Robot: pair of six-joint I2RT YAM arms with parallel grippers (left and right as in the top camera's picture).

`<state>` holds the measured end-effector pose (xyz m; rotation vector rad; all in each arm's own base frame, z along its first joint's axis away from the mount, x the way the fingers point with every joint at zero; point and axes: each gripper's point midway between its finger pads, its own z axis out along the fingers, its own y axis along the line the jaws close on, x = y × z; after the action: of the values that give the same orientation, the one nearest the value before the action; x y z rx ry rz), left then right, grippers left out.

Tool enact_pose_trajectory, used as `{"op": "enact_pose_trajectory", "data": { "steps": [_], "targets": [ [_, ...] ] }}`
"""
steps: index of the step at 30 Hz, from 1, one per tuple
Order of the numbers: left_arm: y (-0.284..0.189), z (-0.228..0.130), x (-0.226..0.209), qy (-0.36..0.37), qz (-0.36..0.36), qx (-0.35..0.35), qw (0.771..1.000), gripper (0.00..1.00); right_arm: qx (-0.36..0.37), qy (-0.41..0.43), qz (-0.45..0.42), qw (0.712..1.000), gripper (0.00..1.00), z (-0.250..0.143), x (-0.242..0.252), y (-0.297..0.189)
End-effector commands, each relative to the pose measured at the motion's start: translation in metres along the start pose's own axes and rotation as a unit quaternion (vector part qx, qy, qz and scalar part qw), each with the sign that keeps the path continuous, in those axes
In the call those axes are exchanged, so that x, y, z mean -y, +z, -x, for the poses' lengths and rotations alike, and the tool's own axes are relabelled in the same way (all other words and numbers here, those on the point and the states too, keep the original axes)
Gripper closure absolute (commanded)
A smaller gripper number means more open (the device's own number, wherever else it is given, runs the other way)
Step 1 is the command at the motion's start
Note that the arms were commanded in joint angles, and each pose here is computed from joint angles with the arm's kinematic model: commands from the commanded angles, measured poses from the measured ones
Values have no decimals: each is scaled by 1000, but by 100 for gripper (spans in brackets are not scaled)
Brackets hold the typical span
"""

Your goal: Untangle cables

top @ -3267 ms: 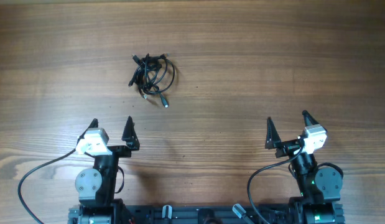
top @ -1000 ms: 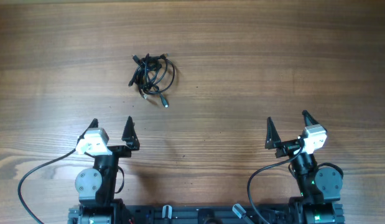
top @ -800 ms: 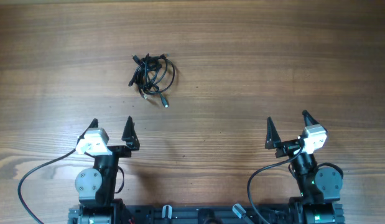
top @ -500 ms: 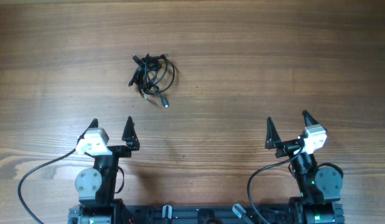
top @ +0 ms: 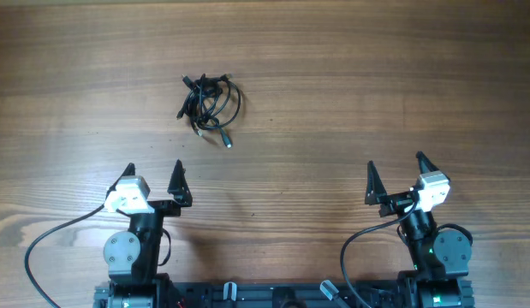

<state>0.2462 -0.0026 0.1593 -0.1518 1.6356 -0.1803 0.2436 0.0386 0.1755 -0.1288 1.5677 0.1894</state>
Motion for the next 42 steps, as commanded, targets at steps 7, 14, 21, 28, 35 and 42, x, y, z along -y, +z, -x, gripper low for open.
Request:
{"op": "enact_pose_trajectory", "data": {
  "steps": [7, 14, 21, 28, 35, 42],
  "targets": [
    [0, -3, -1, 8, 3, -3, 1000, 0, 0, -6, 3, 1000, 0, 0, -1, 0],
    [0, -3, -1, 8, 3, -3, 1000, 0, 0, -6, 3, 1000, 0, 0, -1, 0],
    [0, -3, -1, 8, 3, -3, 1000, 0, 0, -6, 3, 1000, 0, 0, -1, 0],
    [-16, 67, 44, -23, -106, 89, 990, 0, 0, -6, 3, 1000, 0, 0, -1, 0],
    [-66, 141, 64, -65, -92, -2, 994, 0, 0, -6, 3, 1000, 0, 0, -2, 0],
    [-43, 187, 91, -83, -87, -223, 967, 0, 0, -6, 3, 1000, 0, 0, -2, 0]
  ]
}}
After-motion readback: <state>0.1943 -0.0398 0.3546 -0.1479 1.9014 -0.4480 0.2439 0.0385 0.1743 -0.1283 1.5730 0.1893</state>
